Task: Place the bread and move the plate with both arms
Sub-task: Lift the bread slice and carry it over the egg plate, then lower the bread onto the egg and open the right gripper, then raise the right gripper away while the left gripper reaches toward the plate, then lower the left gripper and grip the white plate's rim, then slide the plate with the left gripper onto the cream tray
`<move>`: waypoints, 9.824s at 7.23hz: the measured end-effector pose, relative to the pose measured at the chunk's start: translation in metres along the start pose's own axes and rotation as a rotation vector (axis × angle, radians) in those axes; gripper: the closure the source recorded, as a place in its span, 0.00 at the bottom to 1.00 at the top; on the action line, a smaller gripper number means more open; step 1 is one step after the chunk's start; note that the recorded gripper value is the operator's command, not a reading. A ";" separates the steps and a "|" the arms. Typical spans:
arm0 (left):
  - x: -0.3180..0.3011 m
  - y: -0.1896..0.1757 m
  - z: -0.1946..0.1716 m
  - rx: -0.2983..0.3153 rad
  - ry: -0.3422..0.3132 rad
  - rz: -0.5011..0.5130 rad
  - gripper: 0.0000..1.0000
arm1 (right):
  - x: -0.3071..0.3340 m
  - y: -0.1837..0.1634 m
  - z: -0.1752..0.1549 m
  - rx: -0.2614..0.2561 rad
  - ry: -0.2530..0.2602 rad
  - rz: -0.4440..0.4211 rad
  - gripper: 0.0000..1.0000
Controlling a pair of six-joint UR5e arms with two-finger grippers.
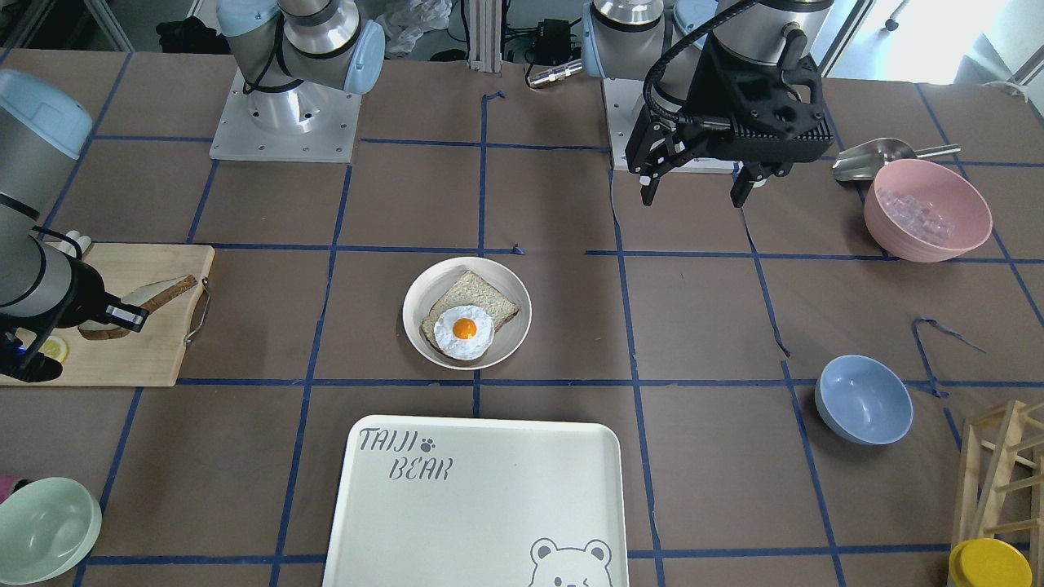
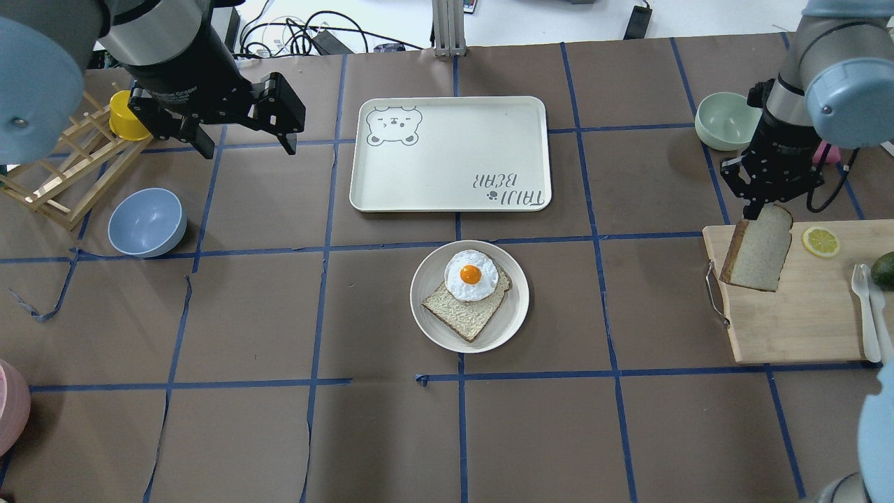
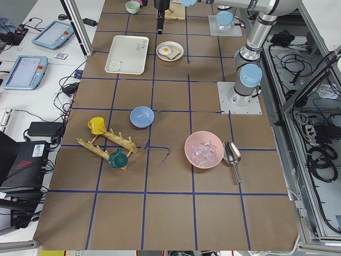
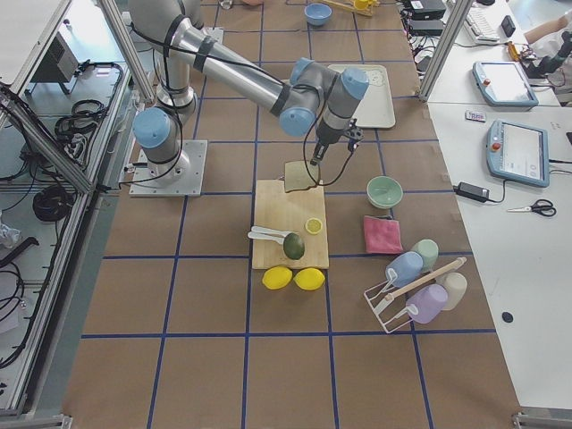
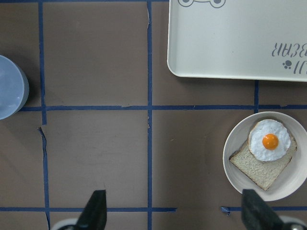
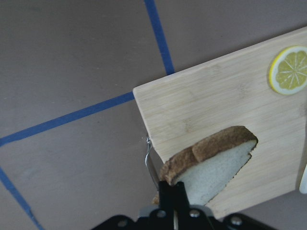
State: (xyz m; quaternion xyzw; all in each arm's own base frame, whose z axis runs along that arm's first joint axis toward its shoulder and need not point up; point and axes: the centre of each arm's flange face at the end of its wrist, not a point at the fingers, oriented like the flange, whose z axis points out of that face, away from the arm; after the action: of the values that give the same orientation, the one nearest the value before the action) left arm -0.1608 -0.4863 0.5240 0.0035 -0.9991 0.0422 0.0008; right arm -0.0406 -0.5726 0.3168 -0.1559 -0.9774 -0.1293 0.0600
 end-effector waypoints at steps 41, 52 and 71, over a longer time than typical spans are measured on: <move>0.107 0.062 0.319 -0.225 0.044 -0.310 0.09 | -0.149 0.144 -0.142 0.197 -0.057 -0.326 0.00; 0.109 0.079 0.332 -0.247 0.043 -0.285 0.26 | -0.149 0.143 -0.138 0.187 -0.053 -0.327 0.00; 0.054 -0.011 0.269 -0.082 0.293 -0.344 1.00 | -0.146 0.141 -0.134 0.178 -0.051 -0.316 0.00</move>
State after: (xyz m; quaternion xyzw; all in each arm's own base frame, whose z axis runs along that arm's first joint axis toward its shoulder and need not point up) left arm -0.2152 -0.5203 0.2569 0.1678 -0.9738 0.0009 0.1534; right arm 0.1527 -0.5220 0.4555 0.0025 -0.9986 -0.0461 0.0277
